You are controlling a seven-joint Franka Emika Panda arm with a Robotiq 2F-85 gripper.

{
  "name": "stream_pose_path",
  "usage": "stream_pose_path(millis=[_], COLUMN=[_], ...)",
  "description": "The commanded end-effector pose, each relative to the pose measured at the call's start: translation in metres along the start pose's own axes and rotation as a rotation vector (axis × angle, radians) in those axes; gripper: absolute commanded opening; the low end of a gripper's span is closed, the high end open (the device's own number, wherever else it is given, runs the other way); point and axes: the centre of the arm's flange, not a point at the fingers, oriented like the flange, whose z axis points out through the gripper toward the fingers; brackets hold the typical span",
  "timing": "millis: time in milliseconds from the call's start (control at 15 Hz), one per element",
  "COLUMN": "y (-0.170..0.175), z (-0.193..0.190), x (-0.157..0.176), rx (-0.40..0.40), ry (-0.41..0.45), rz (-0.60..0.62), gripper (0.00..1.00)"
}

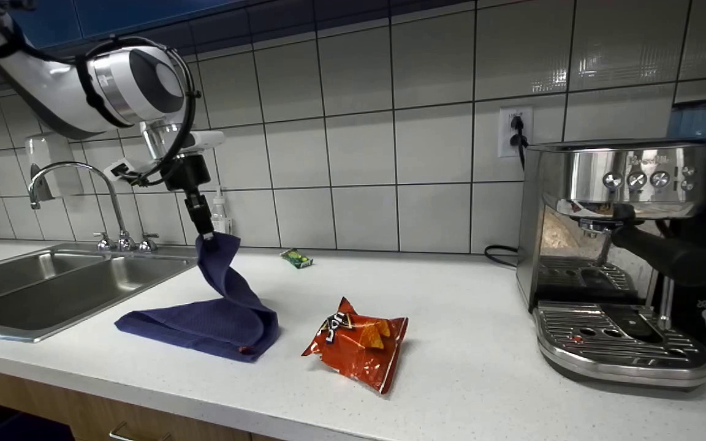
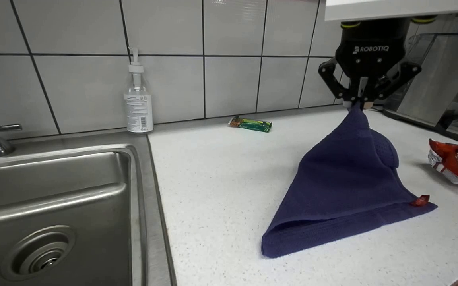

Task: Fold the cloth into a triangular shape

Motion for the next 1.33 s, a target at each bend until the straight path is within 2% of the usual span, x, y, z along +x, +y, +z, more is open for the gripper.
stream_pose_path(millis=[0, 733, 1267], y=[0.003, -0.022, -0.034], z=[-0.009, -0.008, 0.003], x=[-0.023, -0.075, -0.093], rx=[-0.017, -0.040, -0.075], ry=[0.033, 0.077, 0.110], rz=[0.014, 0.000, -0.013], gripper=[0.01, 0.01, 0.01])
